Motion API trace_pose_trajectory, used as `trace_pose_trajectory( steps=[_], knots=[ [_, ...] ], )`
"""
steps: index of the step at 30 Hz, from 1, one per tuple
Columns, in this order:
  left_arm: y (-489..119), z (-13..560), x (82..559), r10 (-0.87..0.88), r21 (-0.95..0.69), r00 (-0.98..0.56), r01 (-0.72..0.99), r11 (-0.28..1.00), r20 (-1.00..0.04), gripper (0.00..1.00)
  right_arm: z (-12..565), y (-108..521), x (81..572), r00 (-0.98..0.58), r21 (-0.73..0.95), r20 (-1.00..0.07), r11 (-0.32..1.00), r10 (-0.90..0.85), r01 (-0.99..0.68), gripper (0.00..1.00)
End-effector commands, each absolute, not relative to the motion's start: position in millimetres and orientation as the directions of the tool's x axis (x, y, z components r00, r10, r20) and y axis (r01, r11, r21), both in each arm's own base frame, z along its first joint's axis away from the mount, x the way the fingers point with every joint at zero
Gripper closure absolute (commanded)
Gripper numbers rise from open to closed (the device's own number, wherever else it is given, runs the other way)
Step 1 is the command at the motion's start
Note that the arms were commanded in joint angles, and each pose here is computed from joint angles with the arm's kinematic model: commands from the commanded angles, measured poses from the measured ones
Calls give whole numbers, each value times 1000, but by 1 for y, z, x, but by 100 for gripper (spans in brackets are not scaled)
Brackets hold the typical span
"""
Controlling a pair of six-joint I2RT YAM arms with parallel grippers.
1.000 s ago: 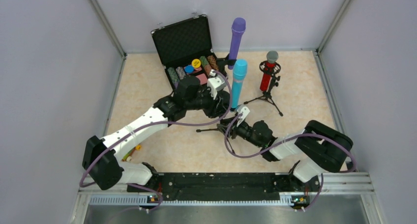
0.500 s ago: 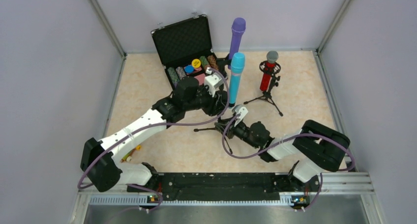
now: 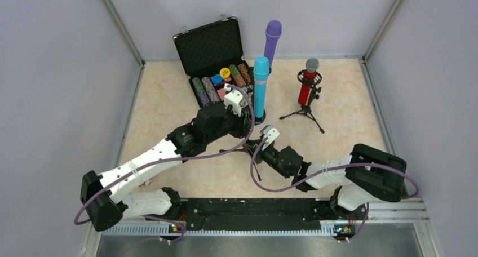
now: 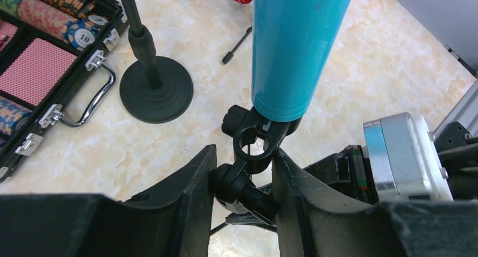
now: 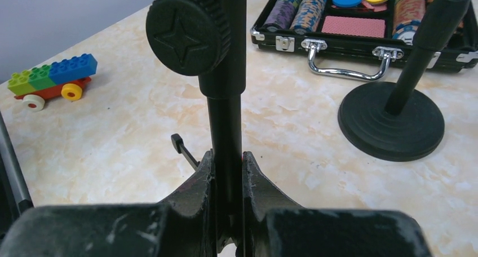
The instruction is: Attach the microphones to the stand
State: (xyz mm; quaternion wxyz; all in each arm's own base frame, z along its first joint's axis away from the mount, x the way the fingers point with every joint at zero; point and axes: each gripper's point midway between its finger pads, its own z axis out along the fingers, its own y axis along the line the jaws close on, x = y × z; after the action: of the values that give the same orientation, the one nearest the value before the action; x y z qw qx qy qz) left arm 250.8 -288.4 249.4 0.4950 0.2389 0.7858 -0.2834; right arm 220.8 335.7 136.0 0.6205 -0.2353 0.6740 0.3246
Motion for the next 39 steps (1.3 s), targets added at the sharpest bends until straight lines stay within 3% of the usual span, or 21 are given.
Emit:
trace_pose_trajectory(
  steps=[1,6,12,19,31,39],
  knots=[
    [-276,326,265,-108,-214,-214,567,796,-971,100,142,318,236,-111,159,-987,788,115,-595,100],
    [-279,343,253,-114,-191,-164,607,772,-980,100,140,322,226,-120,155,-988,757,101,-635,100],
    [-299,377,196,-117,-65,-7,863,501,-993,100,155,334,197,-76,125,-992,615,105,-779,100],
    [-297,399,156,-118,20,62,942,335,-991,100,160,337,186,-68,115,-992,560,104,-821,100],
    [-261,457,180,-305,-132,44,837,532,-951,100,132,331,199,-121,112,-992,639,29,-761,100],
    [-223,458,235,-439,-351,26,560,751,-898,100,125,320,214,-128,83,-992,742,-3,-665,100]
  ],
)
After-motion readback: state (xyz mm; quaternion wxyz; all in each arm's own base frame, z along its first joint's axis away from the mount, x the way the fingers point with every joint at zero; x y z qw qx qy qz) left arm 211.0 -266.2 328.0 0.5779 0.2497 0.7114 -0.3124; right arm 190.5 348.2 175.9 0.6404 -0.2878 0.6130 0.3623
